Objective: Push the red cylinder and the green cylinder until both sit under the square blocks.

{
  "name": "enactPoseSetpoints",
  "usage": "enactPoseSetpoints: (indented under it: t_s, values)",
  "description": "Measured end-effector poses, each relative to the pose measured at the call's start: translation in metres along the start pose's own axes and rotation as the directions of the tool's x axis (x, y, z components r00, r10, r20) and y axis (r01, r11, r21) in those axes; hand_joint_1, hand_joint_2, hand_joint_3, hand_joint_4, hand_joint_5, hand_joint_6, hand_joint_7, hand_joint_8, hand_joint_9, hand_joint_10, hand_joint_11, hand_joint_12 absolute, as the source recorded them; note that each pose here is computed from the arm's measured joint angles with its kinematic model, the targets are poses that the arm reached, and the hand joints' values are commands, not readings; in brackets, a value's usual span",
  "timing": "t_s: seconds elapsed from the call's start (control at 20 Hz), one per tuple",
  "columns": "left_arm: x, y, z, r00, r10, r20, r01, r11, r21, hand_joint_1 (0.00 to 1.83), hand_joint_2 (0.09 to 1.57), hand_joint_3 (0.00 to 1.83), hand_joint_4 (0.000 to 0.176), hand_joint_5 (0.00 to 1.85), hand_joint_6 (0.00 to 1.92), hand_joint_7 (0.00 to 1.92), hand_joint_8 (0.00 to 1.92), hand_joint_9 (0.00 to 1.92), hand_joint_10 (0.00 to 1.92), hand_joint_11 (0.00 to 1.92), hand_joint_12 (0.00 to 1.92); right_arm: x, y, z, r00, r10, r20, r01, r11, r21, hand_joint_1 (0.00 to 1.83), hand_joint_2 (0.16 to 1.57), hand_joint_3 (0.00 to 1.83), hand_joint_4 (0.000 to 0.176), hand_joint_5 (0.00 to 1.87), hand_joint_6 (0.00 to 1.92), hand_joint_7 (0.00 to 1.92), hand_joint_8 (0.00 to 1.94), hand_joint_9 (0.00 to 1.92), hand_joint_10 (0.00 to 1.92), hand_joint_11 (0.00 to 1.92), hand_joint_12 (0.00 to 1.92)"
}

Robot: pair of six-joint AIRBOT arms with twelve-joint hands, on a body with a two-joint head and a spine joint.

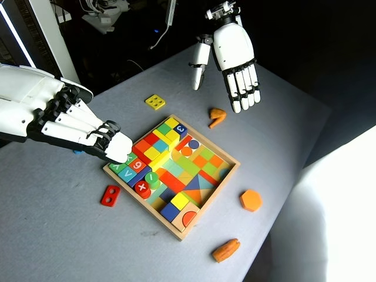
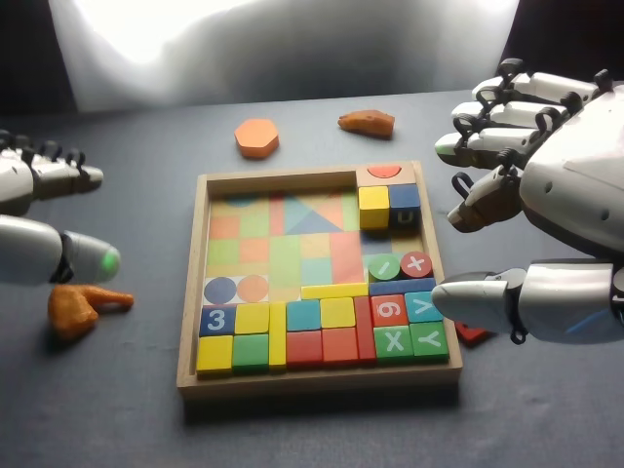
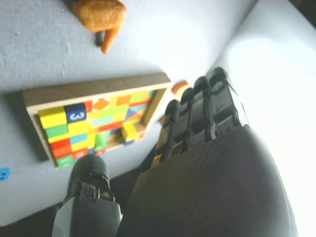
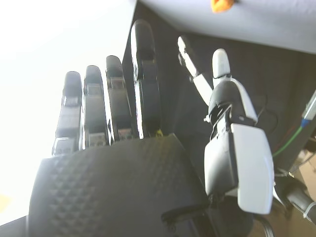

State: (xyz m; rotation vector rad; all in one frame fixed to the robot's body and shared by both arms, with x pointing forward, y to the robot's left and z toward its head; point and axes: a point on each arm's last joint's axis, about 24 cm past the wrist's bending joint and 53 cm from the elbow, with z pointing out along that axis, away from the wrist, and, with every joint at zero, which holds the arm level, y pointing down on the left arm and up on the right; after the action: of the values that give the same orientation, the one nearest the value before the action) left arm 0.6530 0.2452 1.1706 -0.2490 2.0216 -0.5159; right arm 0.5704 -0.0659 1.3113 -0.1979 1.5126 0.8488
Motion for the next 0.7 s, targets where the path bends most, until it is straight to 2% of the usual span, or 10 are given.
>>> enactPoseSetpoints:
  t_s: [0.1, 0.15, 0.2, 0.35, 0.4, 0.5, 0.55, 0.6, 0.65, 0.7]
  values:
    - [-0.012, -0.006, -0.002, 0.9953, -0.067, 0.069, 0.068, 0.9977, 0.0, 0.0, 1.17, 0.0, 0.0, 0.0, 0.0, 0.0, 0.0, 0.0, 0.0, 0.0, 0.0, 0.001, -0.002, 0.001, 1.0, 0.002, -0.008, -0.002, 1.0, 0.0, 0.0, 1.15, 0.0, 0.0, 0.85, 0.0, 0.34, 0.0, 0.21, 0.01, 0.0, 0.47]
    - [-0.018, -0.007, -0.004, 0.9913, -0.079, 0.105, 0.08, 0.9968, -0.001, 0.0, 1.17, 0.0, 0.0, 0.0, 0.0, 0.0, 0.0, 0.0, 0.0, 0.0, 0.0, 0.002, -0.001, 0.001, 1.0, 0.002, -0.01, -0.002, 1.0, -0.001, 0.0, 1.15, 0.0, 0.0, 0.84, 0.0, 0.31, 0.01, 0.19, 0.01, 0.0, 0.39]
    - [-0.02, -0.007, -0.005, 0.9884, -0.095, 0.118, 0.097, 0.9953, -0.006, 0.0, 1.17, 0.0, 0.0, 0.0, 0.0, 0.0, 0.0, 0.0, 0.0, 0.0, 0.0, 0.002, 0.0, 0.001, 1.0, 0.002, -0.012, -0.002, 1.0, -0.003, 0.0, 1.15, 0.0, 0.0, 0.84, 0.0, 0.31, 0.0, 0.18, 0.0, 0.0, 0.34]
    - [-0.012, -0.014, -0.007, 0.9893, -0.098, 0.108, 0.098, 0.9952, -0.001, 0.0, 1.17, 0.0, 0.0, 0.0, 0.0, 0.0, 0.0, 0.0, 0.0, 0.0, 0.0, 0.003, 0.001, 0.002, 1.0, 0.003, -0.014, -0.003, 1.0, -0.007, 0.0, 1.15, 0.0, 0.0, 0.85, 0.0, 0.32, 0.01, 0.19, 0.01, 0.0, 0.33]
    - [-0.01, -0.019, -0.007, 0.9907, -0.092, 0.1, 0.091, 0.9957, 0.013, 0.0, 1.17, 0.0, 0.0, 0.0, 0.0, 0.0, 0.0, 0.0, 0.0, 0.0, 0.0, 0.004, 0.002, 0.002, 1.0, 0.004, -0.015, -0.004, 1.0, -0.011, 0.0, 1.15, 0.0, 0.0, 0.85, 0.0, 0.36, 0.01, 0.25, 0.02, 0.0, 0.61]
    - [-0.005, -0.024, -0.007, 0.9929, -0.084, 0.084, 0.081, 0.9962, 0.031, 0.0, 1.17, 0.0, 0.0, 0.0, 0.0, 0.04, 0.01, 0.06, 0.02, 0.07, 0.03, 0.005, 0.003, 0.003, 1.0, 0.005, -0.02, -0.005, 1.0, -0.014, 0.03, 1.15, 0.0, 0.0, 0.85, 0.0, 0.52, 0.03, 0.39, 0.05, 0.0, 0.95]
    - [-0.003, -0.026, -0.007, 0.9935, -0.082, 0.078, 0.08, 0.9961, 0.037, 0.0, 1.18, 0.0, 0.0, 0.02, 0.0, 0.11, 0.01, 0.17, 0.03, 0.01, 0.59, 0.005, 0.003, 0.003, 1.0, 0.005, -0.018, -0.005, 1.0, -0.013, 0.02, 1.16, 0.0, 0.0, 0.84, 0.0, 0.61, 0.04, 0.5, 0.08, 0.0, 1.16]
    - [-0.002, -0.027, -0.007, 0.9936, -0.084, 0.076, 0.081, 0.996, 0.037, 0.0, 1.19, 0.0, 0.0, 0.07, 0.01, 0.25, 0.02, 0.33, 0.06, 0.0, 1.06, 0.005, 0.003, 0.003, 1.0, 0.005, -0.018, -0.005, 1.0, -0.013, 0.02, 1.17, 0.0, 0.0, 0.85, 0.01, 0.7, 0.04, 0.62, 0.11, 0.04, 1.31]
    - [-0.002, -0.027, -0.008, 0.9935, -0.083, 0.078, 0.081, 0.9961, 0.035, 0.0, 1.24, 0.01, 0.0, 0.18, 0.03, 0.4, 0.04, 0.49, 0.12, 0.04, 1.34, 0.005, 0.003, 0.003, 1.0, 0.004, -0.019, -0.005, 1.0, -0.014, 0.05, 1.17, 0.0, 0.0, 0.88, 0.01, 0.82, 0.05, 0.77, 0.18, 0.16, 1.43]
    - [-0.003, -0.025, -0.008, 0.9929, -0.085, 0.083, 0.083, 0.9962, 0.027, 0.07, 1.26, 0.0, 0.0, 0.29, 0.02, 0.52, 0.03, 0.58, 0.25, 0.11, 1.49, 0.005, 0.003, 0.003, 1.0, 0.004, -0.019, -0.005, 1.0, -0.014, 0.09, 1.18, 0.0, 0.0, 0.9, 0.01, 0.91, 0.03, 0.82, 0.31, 0.23, 1.53]
